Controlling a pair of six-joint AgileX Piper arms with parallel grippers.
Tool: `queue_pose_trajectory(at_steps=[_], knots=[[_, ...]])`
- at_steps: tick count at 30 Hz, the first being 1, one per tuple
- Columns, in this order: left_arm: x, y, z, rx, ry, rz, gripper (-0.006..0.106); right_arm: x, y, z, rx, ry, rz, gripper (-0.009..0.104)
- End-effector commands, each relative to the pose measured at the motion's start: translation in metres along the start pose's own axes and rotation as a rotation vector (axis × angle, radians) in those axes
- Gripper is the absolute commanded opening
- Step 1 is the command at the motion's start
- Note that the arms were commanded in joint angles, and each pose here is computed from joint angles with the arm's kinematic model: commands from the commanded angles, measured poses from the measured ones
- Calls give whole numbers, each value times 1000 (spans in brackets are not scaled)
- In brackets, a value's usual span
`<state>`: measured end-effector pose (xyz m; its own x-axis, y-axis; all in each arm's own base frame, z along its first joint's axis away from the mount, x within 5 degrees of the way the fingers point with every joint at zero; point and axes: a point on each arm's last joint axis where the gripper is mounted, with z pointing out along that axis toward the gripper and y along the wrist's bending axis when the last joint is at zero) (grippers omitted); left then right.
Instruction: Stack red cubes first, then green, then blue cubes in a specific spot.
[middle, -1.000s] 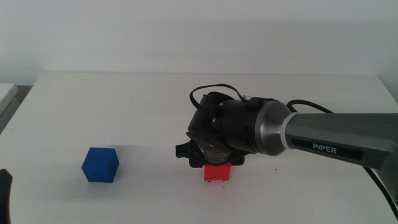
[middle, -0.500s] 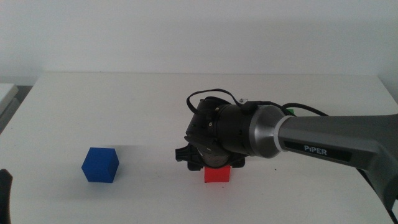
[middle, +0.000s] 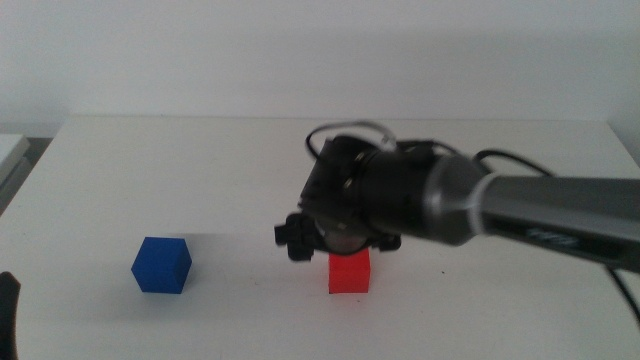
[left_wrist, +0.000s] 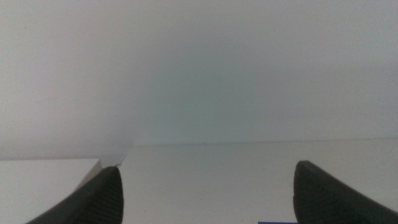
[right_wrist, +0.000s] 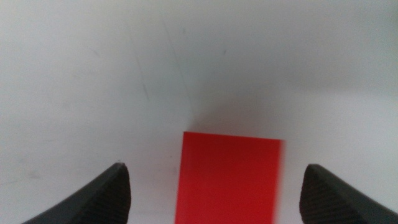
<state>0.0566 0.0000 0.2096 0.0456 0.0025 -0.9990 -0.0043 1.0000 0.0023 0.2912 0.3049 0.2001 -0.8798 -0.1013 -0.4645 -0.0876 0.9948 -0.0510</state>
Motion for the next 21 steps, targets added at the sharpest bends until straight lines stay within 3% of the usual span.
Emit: queue_pose_trajectory(at_steps=[1, 9, 21], knots=[[-1, 0, 0, -2, -16, -5, 94, -8, -11, -28, 14, -28, -2, 82], [-1, 0, 0, -2, -16, -5, 94, -35, -59, -78, 21, -81, 11, 82], [-1, 0, 0, -2, -16, -5, 94, -78, -152, -57, 72, -53, 130, 82]])
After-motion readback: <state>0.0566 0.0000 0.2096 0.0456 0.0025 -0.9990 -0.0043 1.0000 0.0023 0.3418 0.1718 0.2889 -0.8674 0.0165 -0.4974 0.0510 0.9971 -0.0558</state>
